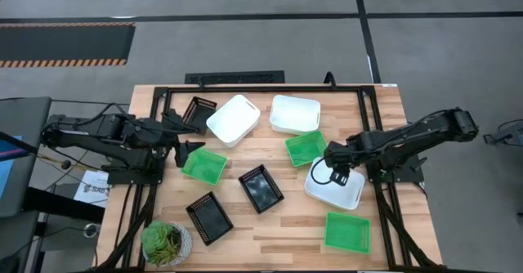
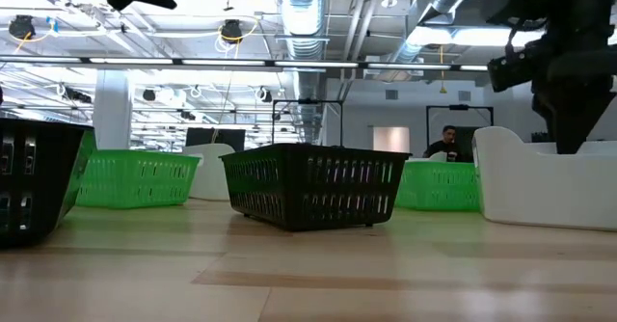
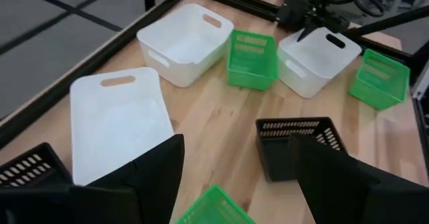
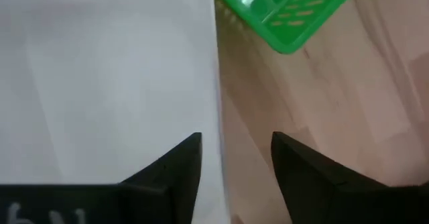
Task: Stack baskets by color
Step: Stack the bottom white bin on the top right white bin
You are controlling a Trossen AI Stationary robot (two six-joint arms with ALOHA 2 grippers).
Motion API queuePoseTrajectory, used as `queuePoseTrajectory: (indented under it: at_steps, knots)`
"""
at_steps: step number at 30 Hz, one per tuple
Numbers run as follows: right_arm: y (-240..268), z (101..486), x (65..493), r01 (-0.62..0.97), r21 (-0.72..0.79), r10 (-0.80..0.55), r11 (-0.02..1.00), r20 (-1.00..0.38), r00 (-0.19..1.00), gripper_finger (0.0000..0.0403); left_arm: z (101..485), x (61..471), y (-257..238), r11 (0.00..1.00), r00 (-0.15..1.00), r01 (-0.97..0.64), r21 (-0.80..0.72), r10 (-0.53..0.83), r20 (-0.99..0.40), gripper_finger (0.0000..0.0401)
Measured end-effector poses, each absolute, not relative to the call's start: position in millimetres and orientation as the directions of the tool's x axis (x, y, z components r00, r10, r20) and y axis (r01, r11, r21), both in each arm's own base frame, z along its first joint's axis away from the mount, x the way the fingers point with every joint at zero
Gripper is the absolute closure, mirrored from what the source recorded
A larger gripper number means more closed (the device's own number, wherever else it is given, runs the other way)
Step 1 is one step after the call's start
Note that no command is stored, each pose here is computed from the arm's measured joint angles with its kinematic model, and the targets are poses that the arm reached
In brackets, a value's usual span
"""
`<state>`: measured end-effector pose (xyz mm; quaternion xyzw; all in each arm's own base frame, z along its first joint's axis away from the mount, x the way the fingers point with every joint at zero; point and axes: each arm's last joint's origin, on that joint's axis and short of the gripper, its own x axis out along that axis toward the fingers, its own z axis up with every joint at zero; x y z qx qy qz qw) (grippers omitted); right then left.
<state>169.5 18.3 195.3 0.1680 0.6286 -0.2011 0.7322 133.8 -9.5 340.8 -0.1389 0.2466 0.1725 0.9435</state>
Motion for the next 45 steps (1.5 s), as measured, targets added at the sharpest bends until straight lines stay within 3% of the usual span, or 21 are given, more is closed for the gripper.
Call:
queuePoseTrajectory:
  at_steps: [2,7,8,16,23,27,35,40,45]
  knots:
    - [17,192,169,0.507,0.009,-0.061,0.862,-0.991,0.122,0.0236,341,134,-9,0.894,0.815,-0.412,-0.175,0.276,-0.509,0.0145]
    - [18,190,166,0.507,0.022,-0.035,0.862,-0.994,0.102,0.0373,341,133,-7,0.871,0.803,-0.463,-0.166,0.332,-0.496,0.0145]
    - [18,190,166,0.515,0.025,-0.033,0.857,-0.994,0.102,0.0385,341,133,-7,0.871,0.802,-0.465,-0.161,0.336,-0.495,0.0145]
    - [21,209,173,0.534,0.062,-0.027,0.843,-0.987,0.158,0.0397,341,133,-8,0.881,0.806,-0.446,-0.159,0.317,-0.500,0.0145]
    - [25,273,189,0.427,0.112,-0.022,0.897,-0.955,0.296,0.0400,341,133,-8,0.872,0.806,-0.455,-0.179,0.318,-0.500,0.0145]
    - [11,317,195,0.358,0.024,-0.136,0.933,-0.900,0.415,0.0401,341,134,-7,0.868,0.803,-0.465,-0.177,0.328,-0.498,0.0145]
    - [-82,365,202,0.380,-0.247,-0.421,0.891,-0.762,0.492,0.0402,341,133,-7,0.860,0.798,-0.480,-0.175,0.345,-0.494,0.0145]
    - [-157,369,209,0.321,-0.250,-0.395,0.913,-0.735,0.551,0.0402,341,134,-7,0.863,0.799,-0.475,-0.172,0.342,-0.495,0.0145]
    - [-219,354,226,0.236,-0.238,-0.326,0.942,-0.813,0.482,0.0402,341,134,-7,0.864,0.799,-0.474,-0.170,0.342,-0.494,0.0145]
